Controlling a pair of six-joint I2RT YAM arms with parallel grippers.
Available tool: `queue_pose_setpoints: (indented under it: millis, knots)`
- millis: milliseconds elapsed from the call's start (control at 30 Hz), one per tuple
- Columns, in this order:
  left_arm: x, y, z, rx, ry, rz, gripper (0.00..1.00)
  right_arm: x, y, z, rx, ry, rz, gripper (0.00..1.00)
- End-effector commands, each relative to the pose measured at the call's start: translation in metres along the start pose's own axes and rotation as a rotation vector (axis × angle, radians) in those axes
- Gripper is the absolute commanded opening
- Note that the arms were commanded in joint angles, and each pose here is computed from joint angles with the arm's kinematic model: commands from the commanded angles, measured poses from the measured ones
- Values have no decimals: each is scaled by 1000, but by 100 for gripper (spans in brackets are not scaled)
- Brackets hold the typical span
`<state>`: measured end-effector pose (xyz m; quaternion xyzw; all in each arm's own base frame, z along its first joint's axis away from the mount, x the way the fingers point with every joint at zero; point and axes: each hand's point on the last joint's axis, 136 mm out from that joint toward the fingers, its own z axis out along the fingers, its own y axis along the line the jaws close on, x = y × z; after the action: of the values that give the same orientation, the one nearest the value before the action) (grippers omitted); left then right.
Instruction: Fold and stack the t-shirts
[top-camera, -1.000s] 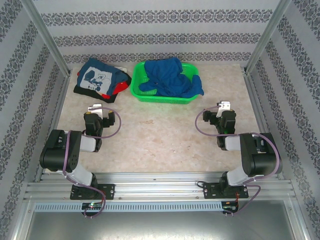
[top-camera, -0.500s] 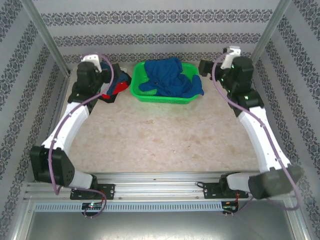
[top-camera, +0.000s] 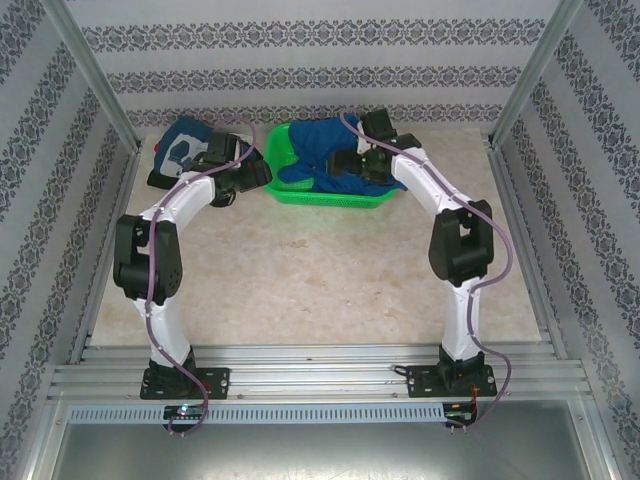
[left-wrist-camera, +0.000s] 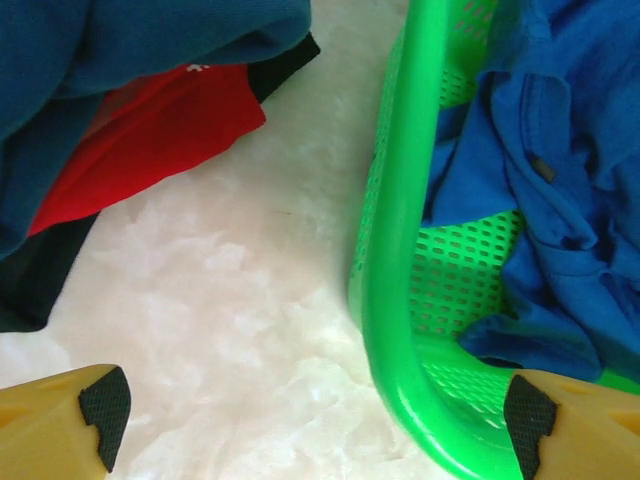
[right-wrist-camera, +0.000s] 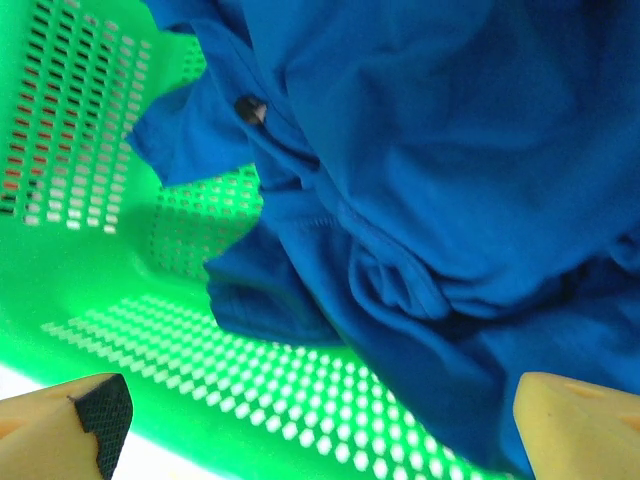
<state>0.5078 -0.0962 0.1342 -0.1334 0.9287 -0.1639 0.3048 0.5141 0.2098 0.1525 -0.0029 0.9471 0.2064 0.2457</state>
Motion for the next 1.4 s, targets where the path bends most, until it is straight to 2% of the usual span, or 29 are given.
queue_pose_setpoints:
  millis: [0,200,367,467,633,700,800,867,900,933,1000,1067,1200,1367]
  knots:
    - [-10,-19,5,69,-17,-35,96,-7,4,8,4,20,34,98]
    - [-4,-25,29,116,6,-68,89,0,-22,50,94,64,76,98]
    - [4,-26,47,103,46,-69,85,-1,-32,73,127,74,90,97]
    - [10,-26,55,91,64,-59,80,0,-37,87,143,80,95,97]
    - [17,-31,64,102,84,-48,64,6,-53,107,197,92,133,90]
    - [20,-31,66,102,95,-41,57,9,-60,114,205,96,174,79]
    - [25,-34,69,107,115,-26,48,7,-69,119,211,84,243,50]
    - [26,-36,69,115,119,-15,42,0,-70,115,190,64,280,26]
    - [26,-37,69,115,118,-12,39,-7,-67,110,170,44,291,14]
    - [26,-36,70,115,117,-11,36,-17,-64,101,151,16,293,6]
    - [25,-38,71,123,115,-10,32,-42,-51,74,114,-70,264,0]
    - [25,-41,74,134,113,-10,28,-70,-34,38,70,-172,209,0]
    - [27,-55,86,144,122,21,26,-112,3,-68,-20,-366,124,0]
    - [27,-93,107,184,120,71,25,-114,47,-196,-144,-525,19,0]
